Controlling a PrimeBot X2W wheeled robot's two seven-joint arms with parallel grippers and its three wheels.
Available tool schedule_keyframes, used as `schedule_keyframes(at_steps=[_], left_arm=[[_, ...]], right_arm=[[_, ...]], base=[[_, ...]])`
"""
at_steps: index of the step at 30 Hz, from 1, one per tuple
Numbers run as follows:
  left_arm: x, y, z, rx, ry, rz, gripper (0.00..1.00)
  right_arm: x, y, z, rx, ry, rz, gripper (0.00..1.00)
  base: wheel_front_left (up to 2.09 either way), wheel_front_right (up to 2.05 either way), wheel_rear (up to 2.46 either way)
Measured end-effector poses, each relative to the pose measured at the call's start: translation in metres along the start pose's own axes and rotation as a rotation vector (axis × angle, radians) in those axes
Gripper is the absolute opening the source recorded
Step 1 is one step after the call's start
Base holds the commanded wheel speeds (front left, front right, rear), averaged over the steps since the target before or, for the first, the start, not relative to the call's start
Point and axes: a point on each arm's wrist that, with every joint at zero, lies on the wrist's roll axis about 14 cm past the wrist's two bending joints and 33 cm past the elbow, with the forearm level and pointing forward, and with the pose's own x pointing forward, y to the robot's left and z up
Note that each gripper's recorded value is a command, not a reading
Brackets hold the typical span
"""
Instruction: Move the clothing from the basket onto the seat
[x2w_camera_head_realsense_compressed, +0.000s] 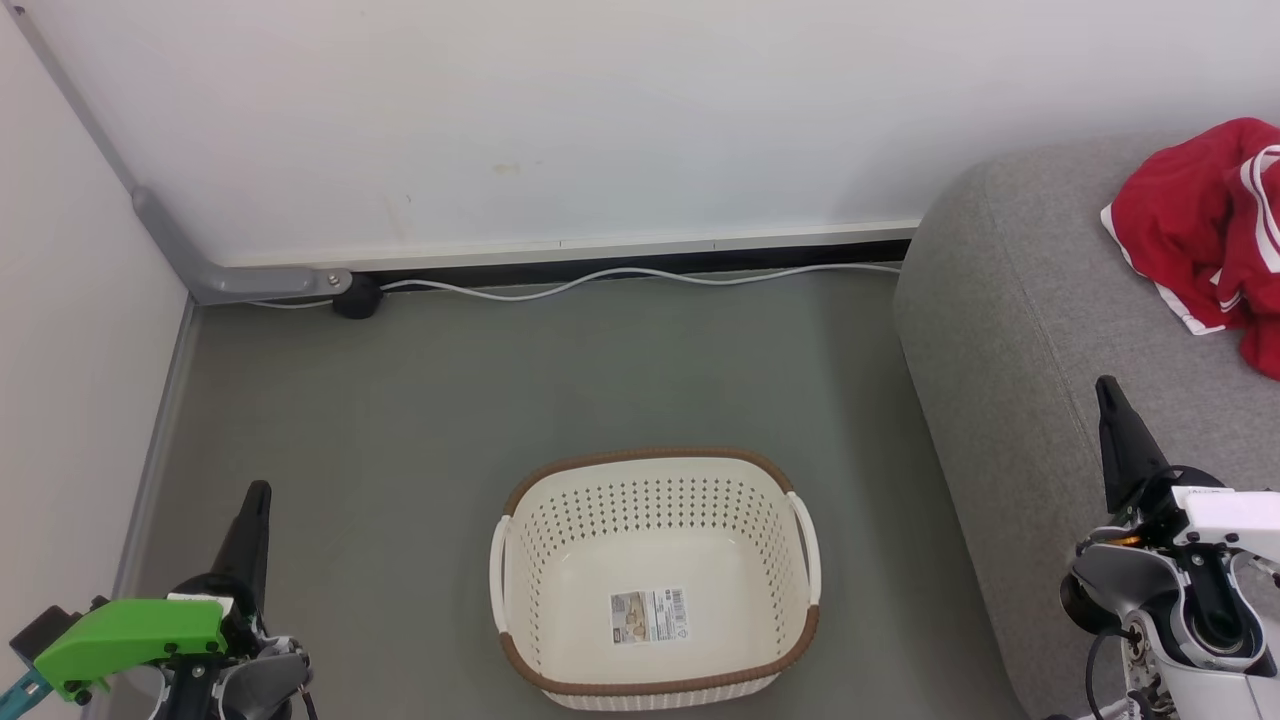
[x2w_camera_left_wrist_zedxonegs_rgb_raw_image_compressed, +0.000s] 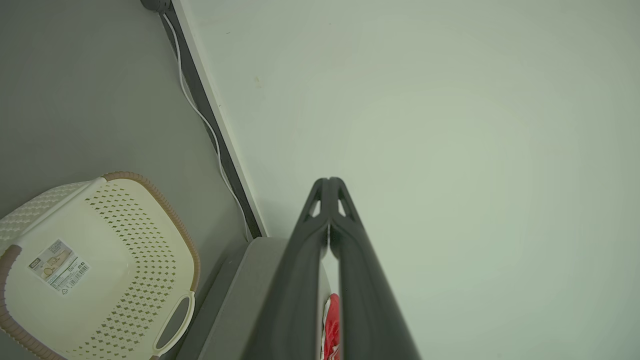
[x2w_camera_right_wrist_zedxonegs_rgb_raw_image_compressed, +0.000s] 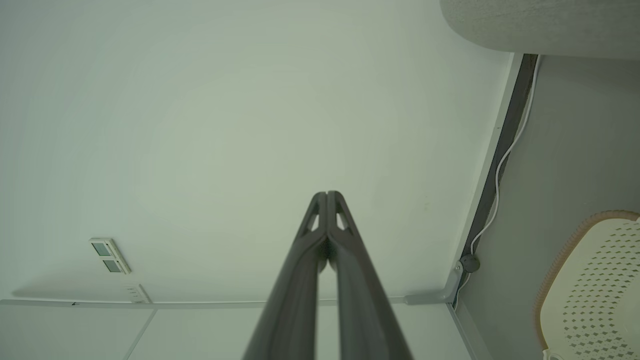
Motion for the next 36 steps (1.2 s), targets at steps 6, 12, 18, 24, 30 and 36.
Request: schedule_keyframes(at_steps=[6, 12, 18, 24, 30, 36], left_arm=[[0.0000, 0.0000, 0.0000, 0.000, 0.000, 0.000, 0.00], [0.0000, -0.0001, 0.0000, 0.000, 0.000, 0.000, 0.00], [0.0000, -0.0001, 0.0000, 0.000, 0.000, 0.000, 0.00], [0.0000, -0.0001, 0.0000, 0.000, 0.000, 0.000, 0.00], [0.0000, -0.0002, 0.0000, 0.000, 0.000, -0.001, 0.00], [0.0000, -0.0002, 0.0000, 0.000, 0.000, -0.001, 0.00]], right_arm=[[0.0000, 0.0001, 0.0000, 0.000, 0.000, 0.000, 0.00], [0.0000, 0.0000, 0.0000, 0.000, 0.000, 0.000, 0.00], [0.0000, 0.0001, -0.0001, 0.000, 0.000, 0.000, 0.00], [0.0000, 0.0001, -0.0001, 0.000, 0.000, 0.000, 0.00], [0.0000, 0.0002, -0.0001, 0.000, 0.000, 0.001, 0.00], [0.0000, 0.0002, -0.0001, 0.000, 0.000, 0.001, 0.00]], base=[[0.00, 0.00, 0.00], [0.00, 0.00, 0.00], [0.00, 0.00, 0.00], [0.00, 0.00, 0.00], [0.00, 0.00, 0.00], [0.00, 0.00, 0.00]])
